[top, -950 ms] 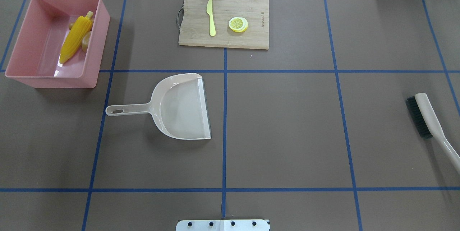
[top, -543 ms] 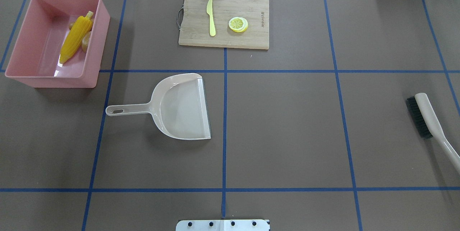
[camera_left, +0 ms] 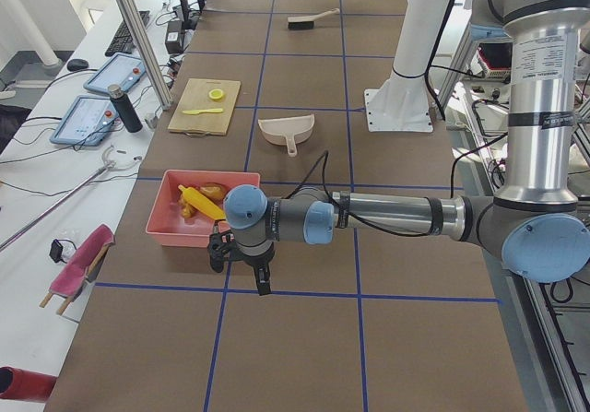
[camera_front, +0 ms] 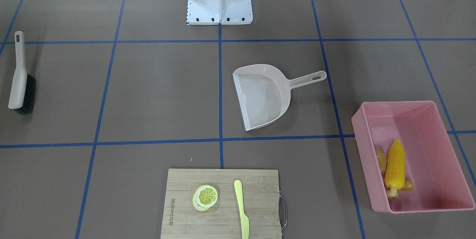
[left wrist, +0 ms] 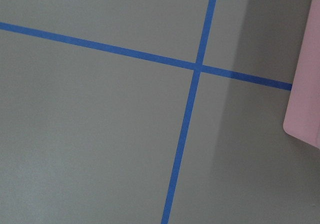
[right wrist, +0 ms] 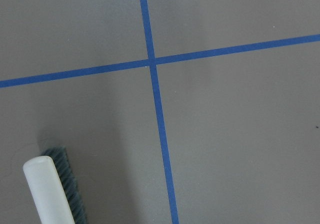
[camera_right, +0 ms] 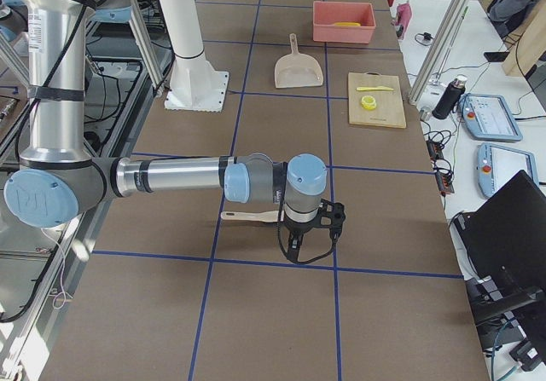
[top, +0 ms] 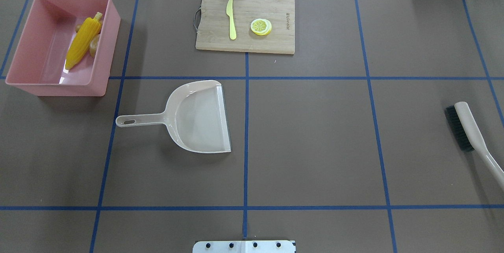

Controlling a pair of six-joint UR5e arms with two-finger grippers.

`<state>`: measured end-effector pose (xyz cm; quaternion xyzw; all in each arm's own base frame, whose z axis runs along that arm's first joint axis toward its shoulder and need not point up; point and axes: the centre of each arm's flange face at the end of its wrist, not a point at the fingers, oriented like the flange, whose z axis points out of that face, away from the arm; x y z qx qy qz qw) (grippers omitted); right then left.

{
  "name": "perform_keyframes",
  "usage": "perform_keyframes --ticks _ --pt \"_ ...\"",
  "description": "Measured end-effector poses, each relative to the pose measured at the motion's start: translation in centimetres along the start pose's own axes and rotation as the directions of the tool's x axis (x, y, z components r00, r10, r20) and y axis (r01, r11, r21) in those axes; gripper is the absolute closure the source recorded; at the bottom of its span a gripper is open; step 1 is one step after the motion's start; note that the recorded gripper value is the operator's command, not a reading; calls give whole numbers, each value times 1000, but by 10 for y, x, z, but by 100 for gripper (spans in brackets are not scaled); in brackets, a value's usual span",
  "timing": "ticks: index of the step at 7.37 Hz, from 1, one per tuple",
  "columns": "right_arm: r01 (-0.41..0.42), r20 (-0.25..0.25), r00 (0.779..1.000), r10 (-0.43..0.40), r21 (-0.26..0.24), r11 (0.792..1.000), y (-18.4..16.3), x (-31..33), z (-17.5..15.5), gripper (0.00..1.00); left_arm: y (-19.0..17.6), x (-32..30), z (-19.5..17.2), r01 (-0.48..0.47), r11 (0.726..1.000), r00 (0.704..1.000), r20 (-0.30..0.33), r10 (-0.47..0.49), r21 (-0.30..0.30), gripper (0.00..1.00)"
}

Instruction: Sweep and dump trash into bin

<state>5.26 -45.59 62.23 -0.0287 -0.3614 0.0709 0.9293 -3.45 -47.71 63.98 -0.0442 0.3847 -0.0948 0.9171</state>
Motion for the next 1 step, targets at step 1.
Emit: perform_keyframes --ticks 1 --pt "0 0 1000 0 -1 1000 0 0 0 0 0 0 0 -1 1000 1000 0 1 1 2"
